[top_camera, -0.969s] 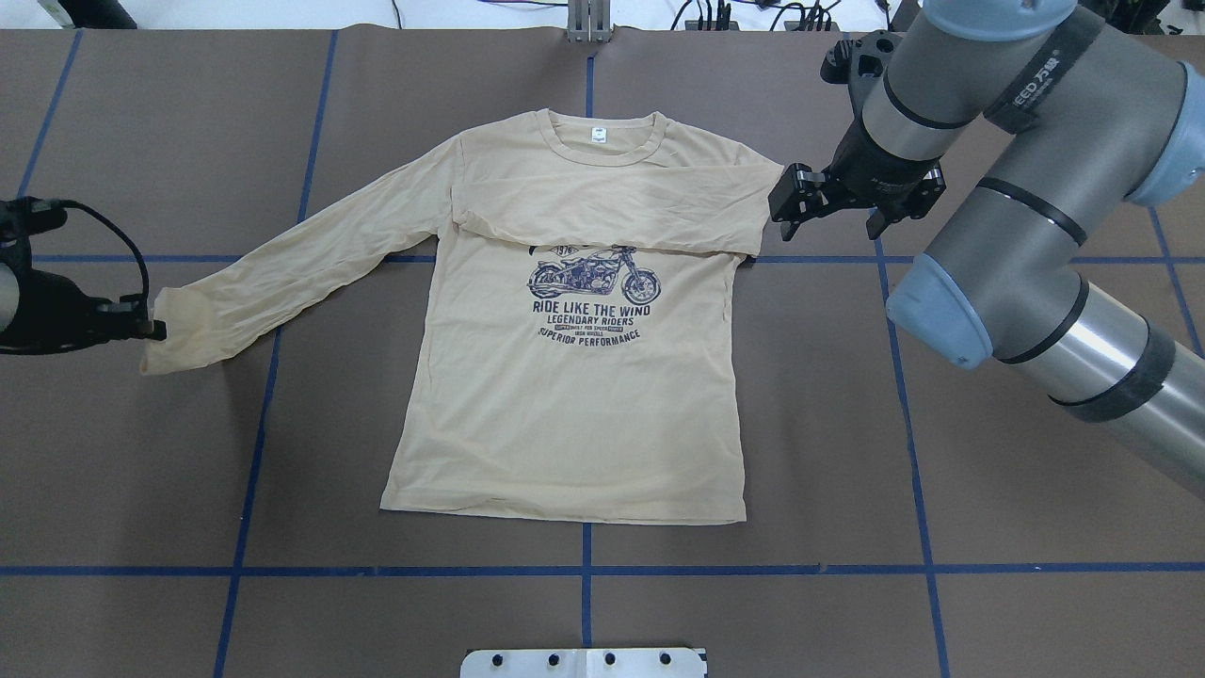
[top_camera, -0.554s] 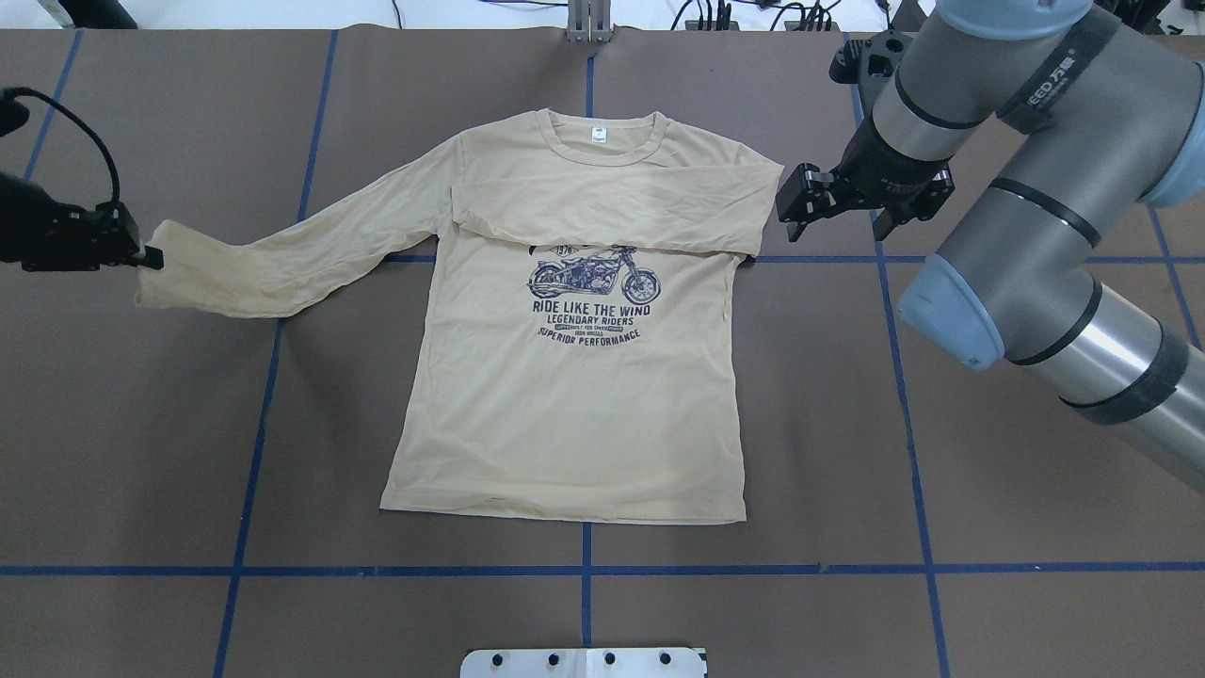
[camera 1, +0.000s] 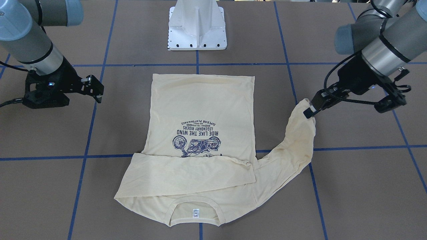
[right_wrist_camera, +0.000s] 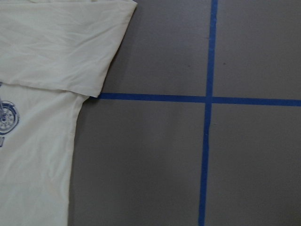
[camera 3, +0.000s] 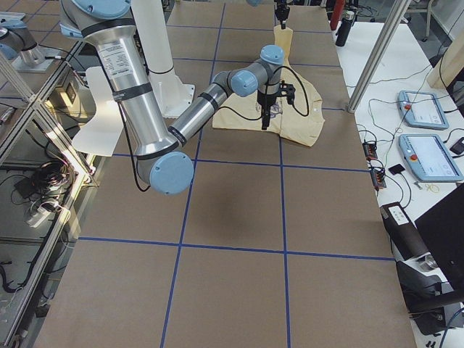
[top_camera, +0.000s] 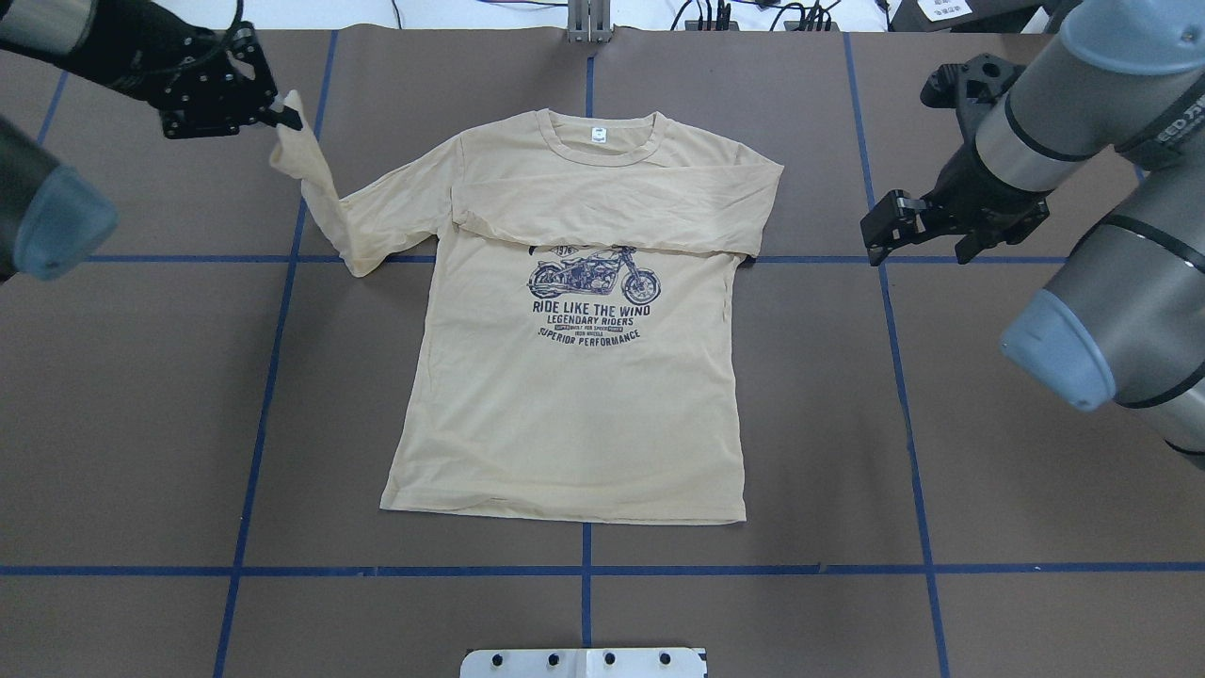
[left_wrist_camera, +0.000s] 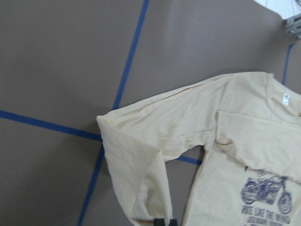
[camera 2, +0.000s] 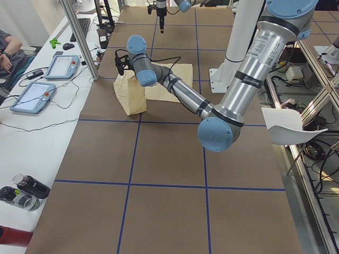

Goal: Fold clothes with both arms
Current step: 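Carry the sleeve with the left gripper across the shirt toward the collar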

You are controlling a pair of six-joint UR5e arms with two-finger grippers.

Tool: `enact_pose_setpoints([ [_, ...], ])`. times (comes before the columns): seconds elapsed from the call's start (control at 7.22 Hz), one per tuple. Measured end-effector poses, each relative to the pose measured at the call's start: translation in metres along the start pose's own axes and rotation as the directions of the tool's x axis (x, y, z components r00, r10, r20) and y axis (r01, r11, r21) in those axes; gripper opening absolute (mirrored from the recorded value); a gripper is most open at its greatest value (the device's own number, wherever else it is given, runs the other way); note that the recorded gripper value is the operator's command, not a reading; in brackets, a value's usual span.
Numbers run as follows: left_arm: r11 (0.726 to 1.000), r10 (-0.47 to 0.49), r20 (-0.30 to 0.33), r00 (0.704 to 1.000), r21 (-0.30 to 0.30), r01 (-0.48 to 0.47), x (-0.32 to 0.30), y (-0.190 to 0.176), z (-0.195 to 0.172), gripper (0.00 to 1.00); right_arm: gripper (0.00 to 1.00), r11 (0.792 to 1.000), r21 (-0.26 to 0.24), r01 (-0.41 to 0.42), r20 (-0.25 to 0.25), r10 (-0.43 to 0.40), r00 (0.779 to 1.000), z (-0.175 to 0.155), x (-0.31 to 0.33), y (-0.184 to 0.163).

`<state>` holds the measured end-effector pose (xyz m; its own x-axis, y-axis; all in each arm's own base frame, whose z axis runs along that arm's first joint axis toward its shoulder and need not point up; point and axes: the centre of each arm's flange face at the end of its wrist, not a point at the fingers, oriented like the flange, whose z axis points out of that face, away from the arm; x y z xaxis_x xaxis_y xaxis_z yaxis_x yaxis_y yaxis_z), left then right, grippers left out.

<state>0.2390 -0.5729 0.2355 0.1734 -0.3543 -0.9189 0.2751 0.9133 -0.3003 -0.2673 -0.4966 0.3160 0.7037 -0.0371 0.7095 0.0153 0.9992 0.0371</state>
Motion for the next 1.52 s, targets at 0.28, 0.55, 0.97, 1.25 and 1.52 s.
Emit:
enact_pose_setpoints([
  [0.28,0.993,-0.086,-0.058,0.995,-0.084,0.081,0.077,0.051,0.021,0.00,1.00,1.000,-0.011,0.016,-0.033,-0.016,0.999,0.004,0.042,0.004],
  [0.55,0.981,-0.116,-0.088,0.989,-0.169,0.100,0.125,0.108,0.056,0.00,1.00,0.999,-0.020,0.037,-0.055,-0.038,0.998,0.007,0.071,0.004],
  [0.97,0.980,-0.138,-0.124,0.983,-0.162,0.117,0.173,0.112,0.098,0.00,1.00,0.999,-0.023,0.042,-0.063,-0.043,0.997,0.008,0.081,0.002],
  [1.25,0.981,-0.173,-0.153,0.973,-0.119,0.155,0.177,0.094,0.117,0.00,1.00,0.999,-0.024,0.042,-0.064,-0.044,0.997,0.008,0.082,0.002],
  [1.52,0.978,-0.198,-0.173,0.965,-0.100,0.182,0.176,0.084,0.136,0.00,1.00,0.999,-0.025,0.042,-0.064,-0.043,0.997,0.009,0.083,0.003],
])
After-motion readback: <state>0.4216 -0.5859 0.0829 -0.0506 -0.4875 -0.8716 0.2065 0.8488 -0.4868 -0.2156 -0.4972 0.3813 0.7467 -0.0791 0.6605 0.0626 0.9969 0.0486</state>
